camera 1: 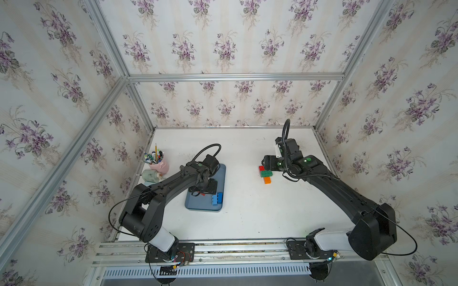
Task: Assemble a rectangle with lego
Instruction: Pick up the lego brick from the center of the board.
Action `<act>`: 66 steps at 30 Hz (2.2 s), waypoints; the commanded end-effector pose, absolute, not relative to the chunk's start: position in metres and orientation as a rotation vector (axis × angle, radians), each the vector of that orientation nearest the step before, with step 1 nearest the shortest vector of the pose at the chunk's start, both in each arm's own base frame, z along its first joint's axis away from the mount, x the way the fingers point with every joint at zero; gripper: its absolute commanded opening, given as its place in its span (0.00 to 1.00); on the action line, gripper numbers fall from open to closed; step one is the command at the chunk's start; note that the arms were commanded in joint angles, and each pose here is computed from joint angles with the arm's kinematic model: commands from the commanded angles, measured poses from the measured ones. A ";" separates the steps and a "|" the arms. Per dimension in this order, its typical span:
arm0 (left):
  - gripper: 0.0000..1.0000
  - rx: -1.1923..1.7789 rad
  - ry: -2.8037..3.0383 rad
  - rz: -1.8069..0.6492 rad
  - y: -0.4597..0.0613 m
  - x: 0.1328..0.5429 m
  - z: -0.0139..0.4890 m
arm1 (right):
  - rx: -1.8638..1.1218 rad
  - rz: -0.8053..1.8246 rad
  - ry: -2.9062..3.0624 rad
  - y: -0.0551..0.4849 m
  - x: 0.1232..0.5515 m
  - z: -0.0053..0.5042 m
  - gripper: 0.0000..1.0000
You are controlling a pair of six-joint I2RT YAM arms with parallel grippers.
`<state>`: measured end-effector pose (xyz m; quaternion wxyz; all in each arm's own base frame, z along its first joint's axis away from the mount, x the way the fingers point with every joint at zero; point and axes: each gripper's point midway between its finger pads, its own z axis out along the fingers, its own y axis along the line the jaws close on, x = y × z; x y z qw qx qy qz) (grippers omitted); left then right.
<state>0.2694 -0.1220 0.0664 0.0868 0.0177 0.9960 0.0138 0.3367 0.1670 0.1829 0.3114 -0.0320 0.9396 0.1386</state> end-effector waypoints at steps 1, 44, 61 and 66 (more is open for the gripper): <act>0.87 -0.049 2.959 -0.107 -0.137 0.268 0.076 | -0.076 0.386 2.464 0.170 0.342 0.186 0.84; 0.43 -0.562 2.959 -0.177 -0.145 0.258 0.033 | -0.092 0.405 2.481 0.175 0.342 0.181 0.84; 0.21 -0.552 2.923 -0.150 -0.143 0.266 0.035 | -0.085 0.393 2.488 0.174 0.343 0.178 0.84; 0.19 -0.300 2.894 -0.035 -0.144 0.278 0.064 | -0.009 0.325 2.455 0.161 0.347 0.186 0.83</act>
